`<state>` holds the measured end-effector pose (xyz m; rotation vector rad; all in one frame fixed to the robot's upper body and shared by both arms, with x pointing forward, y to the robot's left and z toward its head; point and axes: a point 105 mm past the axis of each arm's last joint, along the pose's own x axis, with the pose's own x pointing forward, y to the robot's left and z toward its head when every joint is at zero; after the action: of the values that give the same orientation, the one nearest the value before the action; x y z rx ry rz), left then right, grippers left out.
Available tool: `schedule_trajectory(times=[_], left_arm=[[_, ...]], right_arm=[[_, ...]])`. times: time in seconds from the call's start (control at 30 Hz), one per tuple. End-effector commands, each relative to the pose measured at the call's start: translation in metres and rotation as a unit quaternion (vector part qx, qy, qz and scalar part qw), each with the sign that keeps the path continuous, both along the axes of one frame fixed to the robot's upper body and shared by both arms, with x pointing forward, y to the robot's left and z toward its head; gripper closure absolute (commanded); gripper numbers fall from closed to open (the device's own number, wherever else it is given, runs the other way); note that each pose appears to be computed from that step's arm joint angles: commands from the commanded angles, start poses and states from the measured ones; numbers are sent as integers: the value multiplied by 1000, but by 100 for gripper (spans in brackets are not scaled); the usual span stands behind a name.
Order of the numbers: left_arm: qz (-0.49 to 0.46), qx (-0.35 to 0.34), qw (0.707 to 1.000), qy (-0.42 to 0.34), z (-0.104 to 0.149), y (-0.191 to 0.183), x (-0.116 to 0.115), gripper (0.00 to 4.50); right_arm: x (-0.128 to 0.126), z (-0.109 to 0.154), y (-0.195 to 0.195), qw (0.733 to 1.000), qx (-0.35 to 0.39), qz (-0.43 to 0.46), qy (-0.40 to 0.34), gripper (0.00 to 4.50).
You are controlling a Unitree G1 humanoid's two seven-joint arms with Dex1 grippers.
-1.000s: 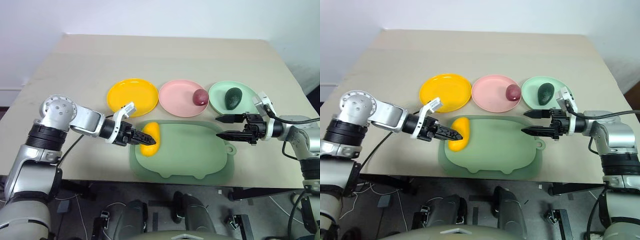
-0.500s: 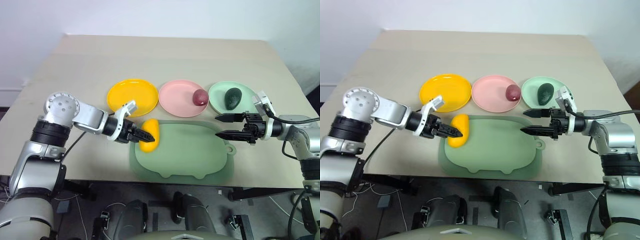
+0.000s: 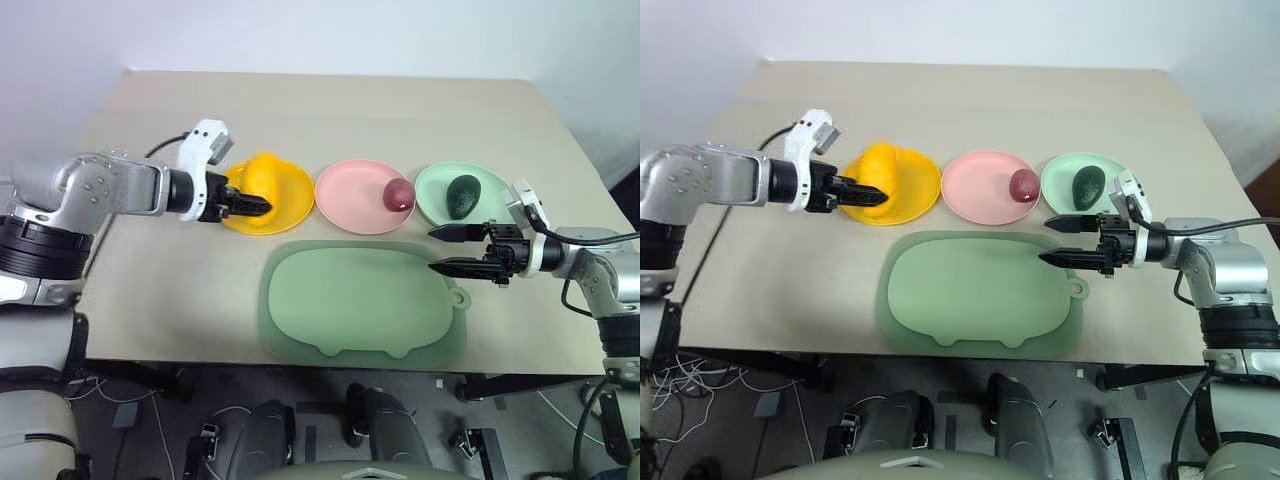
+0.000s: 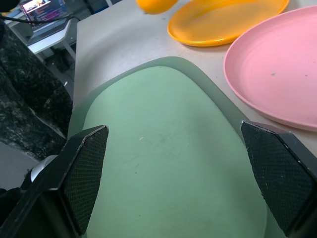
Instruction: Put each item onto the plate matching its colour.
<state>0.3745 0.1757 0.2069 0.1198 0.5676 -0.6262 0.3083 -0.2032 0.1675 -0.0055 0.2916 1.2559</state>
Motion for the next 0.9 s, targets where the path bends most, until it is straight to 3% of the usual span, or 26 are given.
schedule_trajectory(times=[0.03, 0.17, 0.27, 0.47, 0.7, 0.87, 0.9], left_arm=[[22, 29, 998, -43, -5, 19, 14, 163], [74, 54, 993, -79, -20, 40, 33, 163], [84, 29, 991, -96, -20, 42, 41, 163], [94, -2, 987, -131, -8, 42, 53, 163], [70, -37, 990, -119, 1, 26, 57, 163], [58, -57, 991, -102, -5, 15, 55, 4], [57, -62, 992, -97, -6, 14, 55, 1]], right_arm=[[3, 11, 2, 1000, 5, 5, -14, 0], [3, 12, 4, 1000, 4, 10, -15, 0], [2, 12, 3, 1000, 5, 11, -10, 0], [1, 11, 3, 1000, 4, 11, -8, 0], [0, 11, 4, 1000, 7, 9, -9, 0], [0, 10, 4, 1000, 7, 9, -10, 0], [0, 11, 5, 1000, 8, 9, -10, 0]])
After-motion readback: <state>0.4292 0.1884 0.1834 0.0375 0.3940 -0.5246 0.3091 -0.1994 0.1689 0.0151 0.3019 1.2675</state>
